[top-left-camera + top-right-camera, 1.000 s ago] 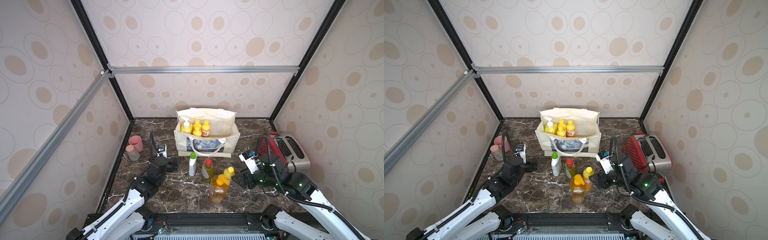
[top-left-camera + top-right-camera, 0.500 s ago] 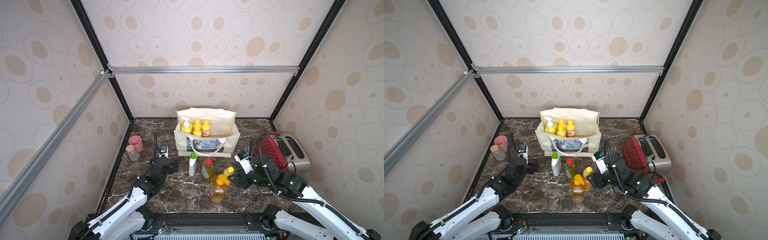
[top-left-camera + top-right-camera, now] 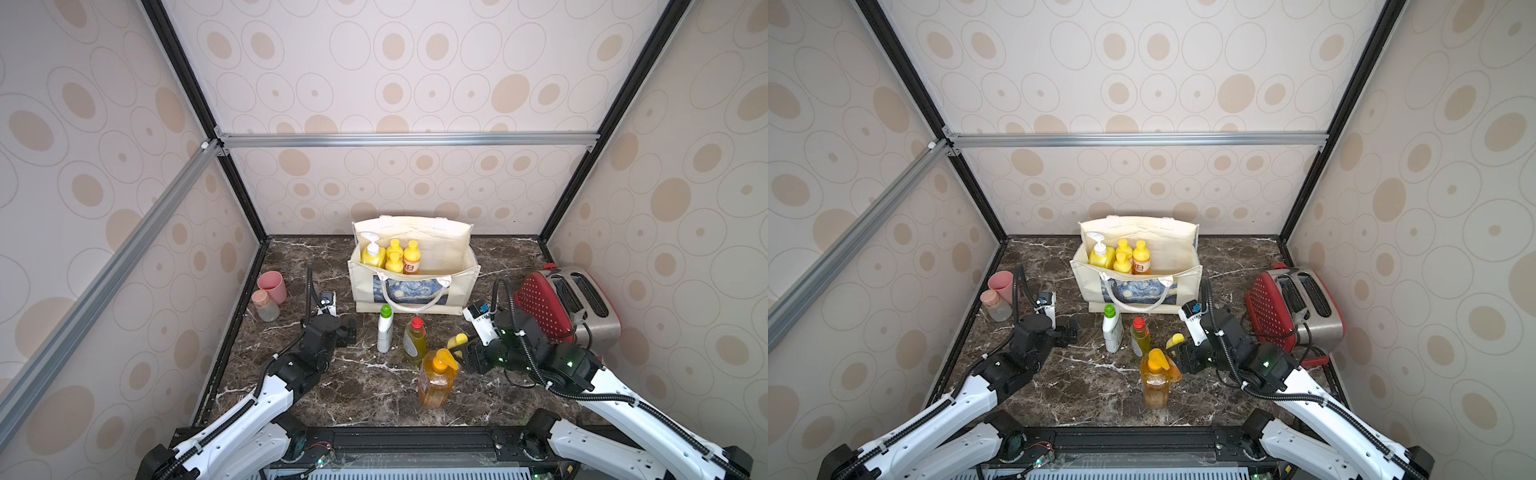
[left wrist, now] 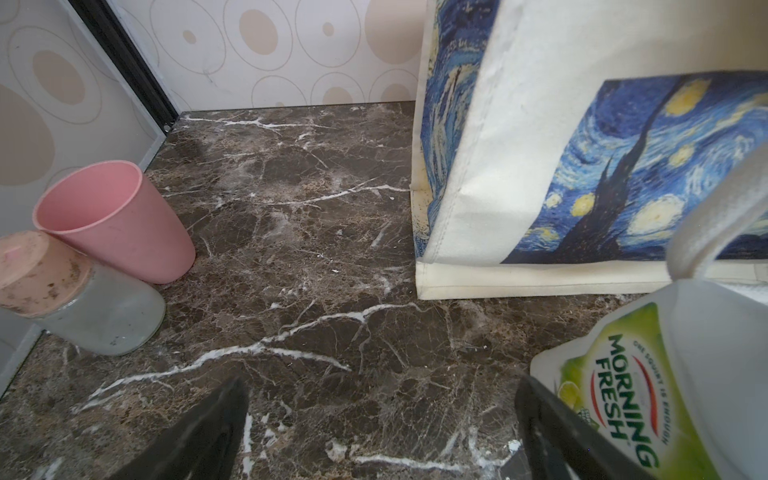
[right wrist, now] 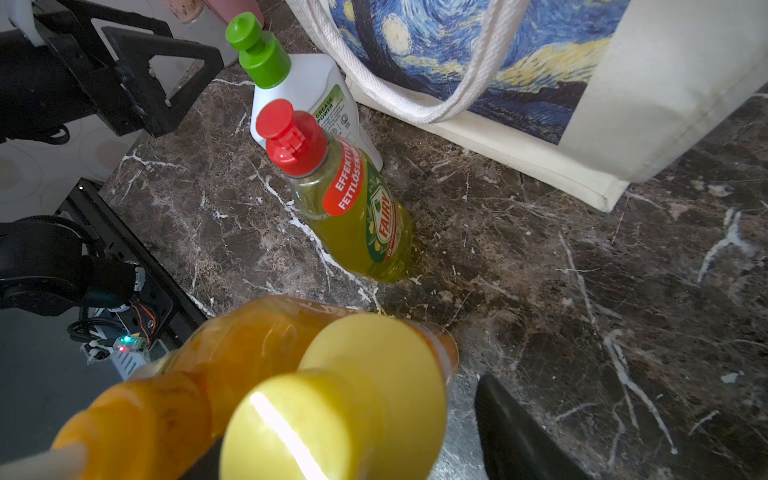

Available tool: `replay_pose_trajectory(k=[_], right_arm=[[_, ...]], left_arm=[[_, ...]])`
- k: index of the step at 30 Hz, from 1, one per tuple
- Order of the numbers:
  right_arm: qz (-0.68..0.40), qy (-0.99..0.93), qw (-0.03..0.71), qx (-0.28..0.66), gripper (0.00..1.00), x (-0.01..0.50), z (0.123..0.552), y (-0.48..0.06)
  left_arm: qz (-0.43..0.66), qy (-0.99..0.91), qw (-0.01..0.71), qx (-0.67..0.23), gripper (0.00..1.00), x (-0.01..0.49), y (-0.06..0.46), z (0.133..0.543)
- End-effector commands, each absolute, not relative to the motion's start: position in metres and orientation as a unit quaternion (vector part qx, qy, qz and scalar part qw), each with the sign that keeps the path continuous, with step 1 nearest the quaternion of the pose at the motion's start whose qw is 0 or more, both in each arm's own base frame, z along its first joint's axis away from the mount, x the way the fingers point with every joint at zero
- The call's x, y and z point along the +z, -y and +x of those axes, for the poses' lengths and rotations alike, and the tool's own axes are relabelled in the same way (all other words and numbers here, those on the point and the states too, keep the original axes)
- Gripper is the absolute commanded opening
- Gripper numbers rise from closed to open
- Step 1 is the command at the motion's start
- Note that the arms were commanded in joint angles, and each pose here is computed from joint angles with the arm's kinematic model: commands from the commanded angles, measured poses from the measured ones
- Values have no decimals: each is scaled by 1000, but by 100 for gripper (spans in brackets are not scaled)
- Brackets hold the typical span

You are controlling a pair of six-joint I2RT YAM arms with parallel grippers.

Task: Pack dish soap into the shopping bag
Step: Pick up the bottle of dish soap at the center of the board.

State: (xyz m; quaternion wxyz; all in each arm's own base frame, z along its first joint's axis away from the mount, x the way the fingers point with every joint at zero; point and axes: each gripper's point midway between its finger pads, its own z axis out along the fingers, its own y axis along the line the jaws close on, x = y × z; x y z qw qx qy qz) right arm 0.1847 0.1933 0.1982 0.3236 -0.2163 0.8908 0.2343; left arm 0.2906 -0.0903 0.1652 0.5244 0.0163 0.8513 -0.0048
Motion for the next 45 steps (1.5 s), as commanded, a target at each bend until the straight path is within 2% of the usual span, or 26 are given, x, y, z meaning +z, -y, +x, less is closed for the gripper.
replay_pose_trajectory(k=[1,5,20,30,40,45], right_arm=[[-215,-894,327,220,72,192,189,-196],[-217,-895,328,209,72,189,192,-196],[-188,-906,352,141,56,190,200,-167],[-174,-901,387,93,47,212,212,-150],[-175,-899,399,44,42,234,221,-139],[-182,-891,414,46,42,264,224,-140]], left_arm=[[4,-844,536,-11,99,175,89,294],[5,-844,536,-10,99,175,90,295],[5,-845,535,-10,99,175,90,295],[5,-845,535,-10,99,175,90,295],[6,-846,534,-6,99,177,89,295],[3,-845,535,-4,99,180,88,294]])
